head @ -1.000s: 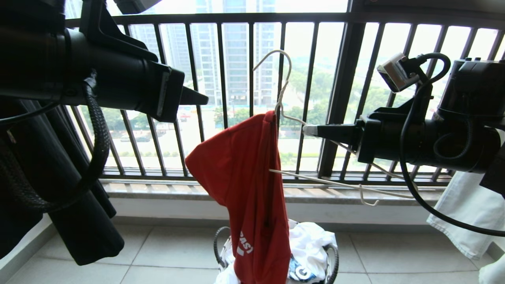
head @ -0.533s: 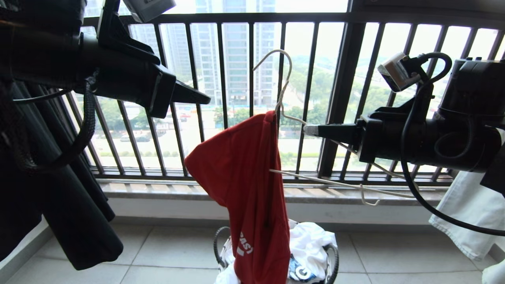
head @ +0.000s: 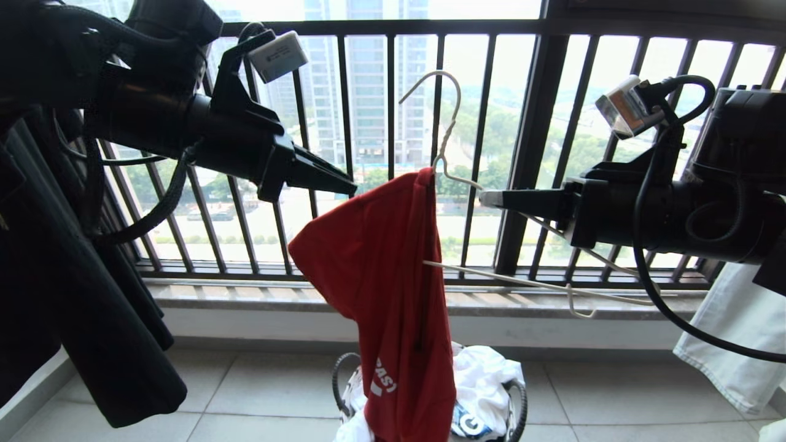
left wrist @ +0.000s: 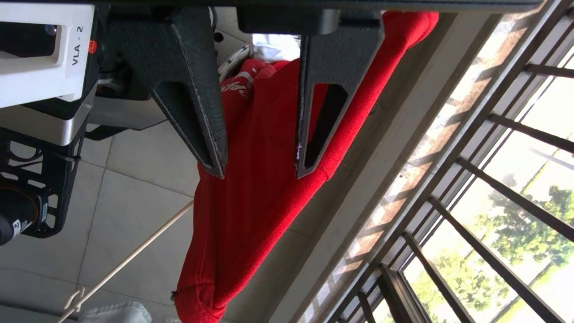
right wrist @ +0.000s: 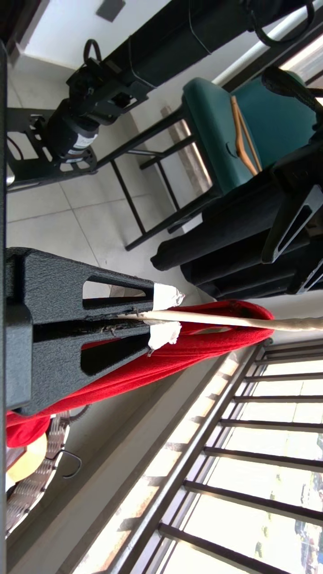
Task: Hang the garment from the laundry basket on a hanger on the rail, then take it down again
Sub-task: Hang the clothes on the clothes rack
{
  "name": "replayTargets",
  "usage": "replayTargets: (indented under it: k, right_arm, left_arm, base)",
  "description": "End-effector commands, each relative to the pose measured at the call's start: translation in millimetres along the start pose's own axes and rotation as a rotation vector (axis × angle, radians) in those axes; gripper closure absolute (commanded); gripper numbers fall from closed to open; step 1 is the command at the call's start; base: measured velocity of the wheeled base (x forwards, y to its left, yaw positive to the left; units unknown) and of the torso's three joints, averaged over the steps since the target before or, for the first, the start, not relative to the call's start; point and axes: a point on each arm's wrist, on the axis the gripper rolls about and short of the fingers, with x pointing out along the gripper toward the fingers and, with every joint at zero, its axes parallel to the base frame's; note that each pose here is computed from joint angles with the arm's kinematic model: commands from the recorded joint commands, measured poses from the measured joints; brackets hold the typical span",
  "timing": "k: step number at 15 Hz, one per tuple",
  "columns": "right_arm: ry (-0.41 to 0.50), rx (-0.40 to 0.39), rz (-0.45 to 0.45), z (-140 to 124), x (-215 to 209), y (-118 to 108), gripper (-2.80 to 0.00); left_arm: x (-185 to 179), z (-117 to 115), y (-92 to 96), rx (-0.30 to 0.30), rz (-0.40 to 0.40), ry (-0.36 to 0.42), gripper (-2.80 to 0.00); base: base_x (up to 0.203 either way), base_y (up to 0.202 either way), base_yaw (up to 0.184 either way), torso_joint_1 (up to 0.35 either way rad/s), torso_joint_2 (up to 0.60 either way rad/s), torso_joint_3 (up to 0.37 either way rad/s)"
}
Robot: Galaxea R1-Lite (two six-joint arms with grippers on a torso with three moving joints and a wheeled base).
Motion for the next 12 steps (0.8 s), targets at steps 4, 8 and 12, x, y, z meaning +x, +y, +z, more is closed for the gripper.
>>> replayTargets:
  k: [4,8,12]
  right_arm:
    - [0.011,0.002,0.047,-0.4,-1.7,2.8,0.00]
    - [0.017,0.029,0.092,1.7,-4.8,7.7,0.00]
    - [0.027,0.047,0.130,2.0,-6.1,9.9,0.00]
  left_arm:
    - [-11.6,-4.0,3.5,-0.030,-0.124,-0.075,-2.80]
    - [-17.1,-3.7,-4.7,-0.039,-0.172,-0.094,-2.80]
    - [-11.9,-4.7,-17.9,-0.046,-0.239,-0.095,-2.80]
  base:
    - [0.000,0.000,0.000,0.000,0.00,0.000]
    - [0.000,0.000,0.000,0.000,0.00,0.000]
    - [0.000,0.000,0.000,0.000,0.00,0.000]
